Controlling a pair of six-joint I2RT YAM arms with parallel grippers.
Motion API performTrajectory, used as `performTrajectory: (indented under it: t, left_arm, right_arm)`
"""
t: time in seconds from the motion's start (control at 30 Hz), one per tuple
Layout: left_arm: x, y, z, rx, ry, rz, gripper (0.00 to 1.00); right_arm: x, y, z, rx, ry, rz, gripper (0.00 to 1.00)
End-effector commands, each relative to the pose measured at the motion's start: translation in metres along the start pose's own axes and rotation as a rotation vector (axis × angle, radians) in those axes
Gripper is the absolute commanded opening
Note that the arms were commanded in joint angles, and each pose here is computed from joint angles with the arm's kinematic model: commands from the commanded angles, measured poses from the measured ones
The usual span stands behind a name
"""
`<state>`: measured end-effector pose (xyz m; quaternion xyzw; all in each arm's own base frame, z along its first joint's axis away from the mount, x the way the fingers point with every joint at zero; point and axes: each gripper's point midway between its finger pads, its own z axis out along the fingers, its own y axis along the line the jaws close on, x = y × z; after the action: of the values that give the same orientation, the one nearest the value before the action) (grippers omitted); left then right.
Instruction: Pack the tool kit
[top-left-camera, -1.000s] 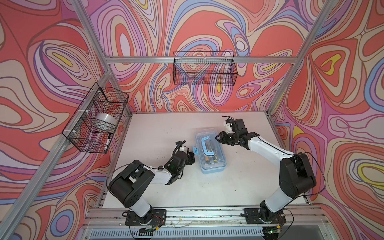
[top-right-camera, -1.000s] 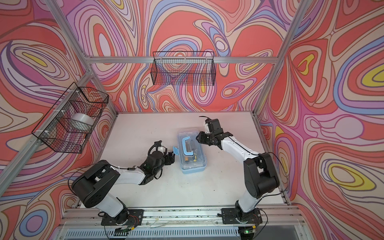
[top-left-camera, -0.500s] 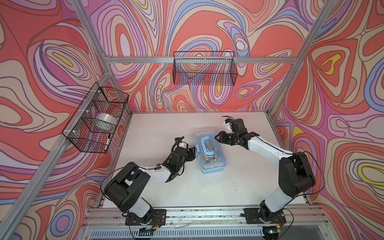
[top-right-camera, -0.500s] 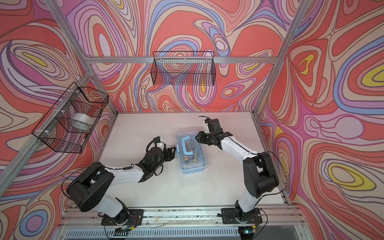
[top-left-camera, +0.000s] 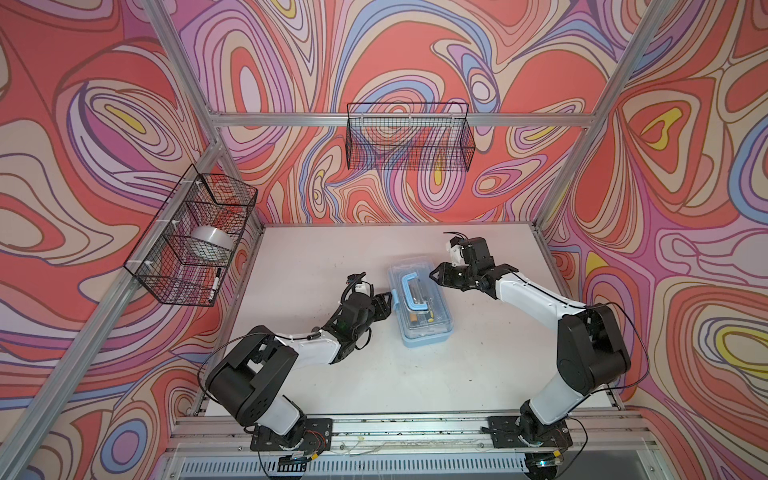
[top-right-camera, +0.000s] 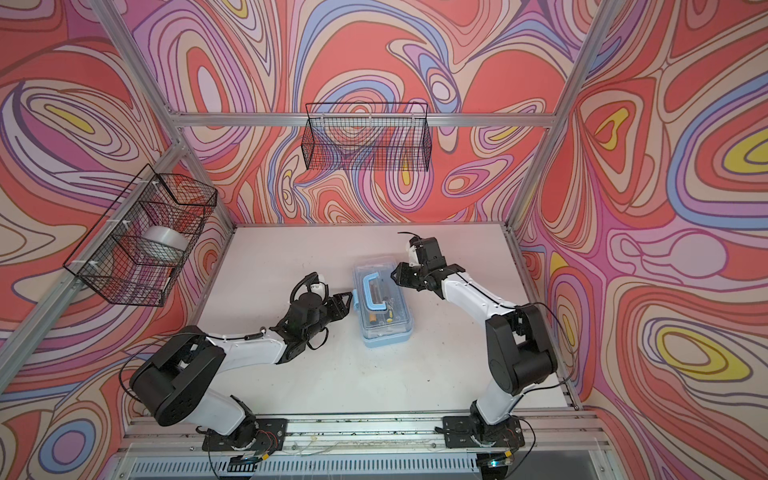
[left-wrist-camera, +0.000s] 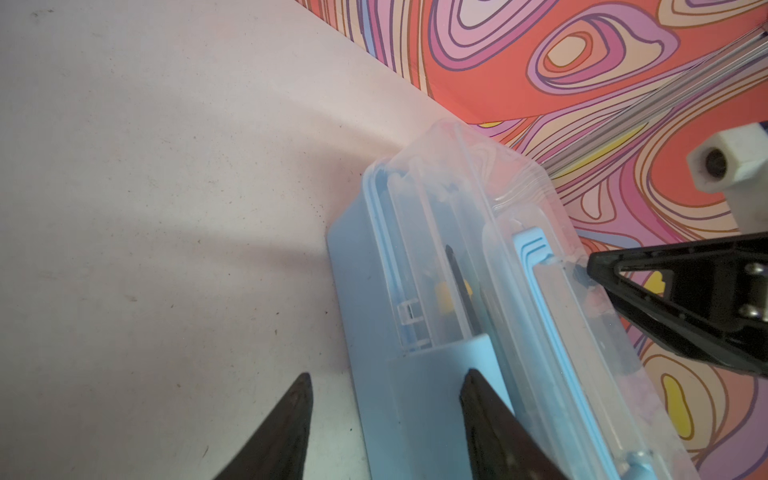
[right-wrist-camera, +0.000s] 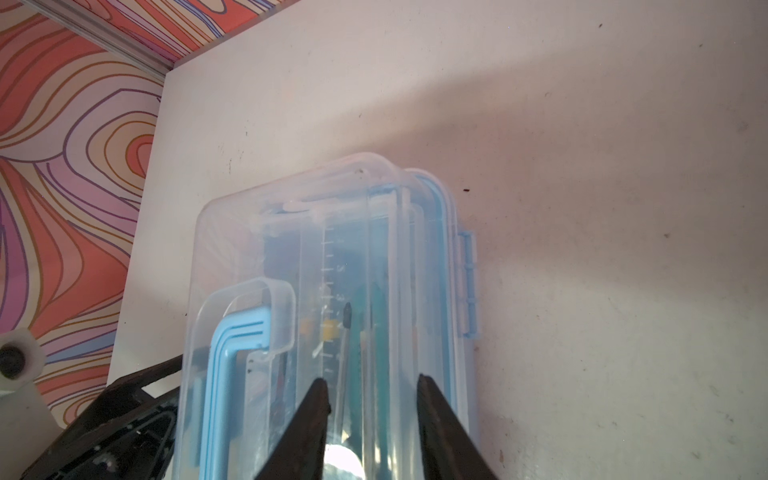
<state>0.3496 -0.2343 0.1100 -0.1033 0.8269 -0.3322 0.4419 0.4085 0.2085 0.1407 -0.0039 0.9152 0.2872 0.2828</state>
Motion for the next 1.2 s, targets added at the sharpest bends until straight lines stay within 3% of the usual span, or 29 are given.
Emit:
performTrajectory:
  t: [0.0,0.8,0.93,1.17]
  left_arm:
    - [0.0078,-0.0216,0.0005,0.091,0.055,-0.03,0.56]
    - [0.0136,-0.0255,-0.0073,0.119,0.091,-0.117,0.51]
    - [0.0165,-0.0231,-0.0071,0.118,0.095,-0.13,0.43]
    - [0.017,-0.0256,-0.0063,0.135,0.098,-0.144,0.4]
  right_arm:
    - [0.033,-0.0122,0.0179,0.015,0.106,0.011,0.36]
    - [0.0397,-0.0148,0.0194,0.01,0.114,0.016,0.36]
    - [0.04,-0.0157,0.0198,0.014,0.115,0.016,0.36]
    - [0.0421,-0.0172,0.0212,0.016,0.12,0.02,0.35]
